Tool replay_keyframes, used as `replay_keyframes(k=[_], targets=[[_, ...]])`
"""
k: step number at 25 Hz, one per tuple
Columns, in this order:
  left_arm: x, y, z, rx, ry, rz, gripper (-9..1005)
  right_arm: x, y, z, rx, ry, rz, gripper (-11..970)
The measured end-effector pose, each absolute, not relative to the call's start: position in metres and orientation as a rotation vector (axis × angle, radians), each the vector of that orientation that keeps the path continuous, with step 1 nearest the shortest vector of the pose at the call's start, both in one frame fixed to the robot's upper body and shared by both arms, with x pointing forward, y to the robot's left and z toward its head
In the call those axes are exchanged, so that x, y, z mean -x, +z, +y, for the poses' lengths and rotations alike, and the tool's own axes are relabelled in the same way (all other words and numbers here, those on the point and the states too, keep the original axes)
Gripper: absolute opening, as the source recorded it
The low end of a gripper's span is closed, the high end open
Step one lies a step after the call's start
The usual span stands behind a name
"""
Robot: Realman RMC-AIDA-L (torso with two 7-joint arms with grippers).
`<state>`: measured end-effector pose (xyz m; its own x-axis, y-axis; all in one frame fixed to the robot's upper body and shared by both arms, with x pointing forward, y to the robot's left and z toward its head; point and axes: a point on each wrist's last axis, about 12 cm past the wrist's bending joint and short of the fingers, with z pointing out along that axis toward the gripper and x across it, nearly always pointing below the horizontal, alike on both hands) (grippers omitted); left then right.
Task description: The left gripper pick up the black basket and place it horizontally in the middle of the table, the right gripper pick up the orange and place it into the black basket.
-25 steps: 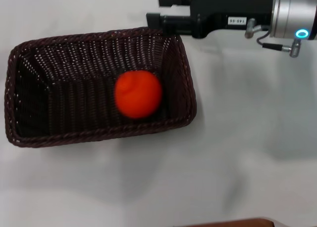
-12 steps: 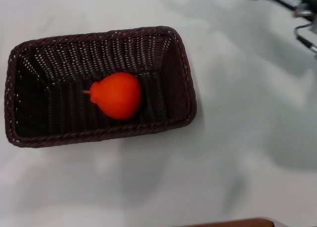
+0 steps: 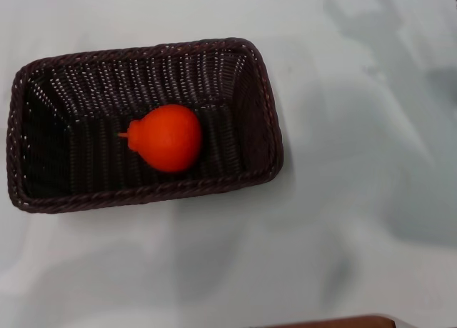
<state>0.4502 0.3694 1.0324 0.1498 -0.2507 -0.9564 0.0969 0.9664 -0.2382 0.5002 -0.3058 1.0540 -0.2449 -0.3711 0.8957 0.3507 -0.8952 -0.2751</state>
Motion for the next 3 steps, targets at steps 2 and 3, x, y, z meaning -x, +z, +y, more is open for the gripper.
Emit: replay_keyframes(k=[2,3], targets=[[-0.4513,1.0284,0.3707,0.163,-0.23,1.42,725,-0.4952,1.0474,-0.3063,1.608,-2.182,0.06,944],[-0.4517,1.0261,0.3717,0.191,-0.221,1.429,725,-0.4938,1.0457,-0.3069,1.619,-2.185,0.072,944]])
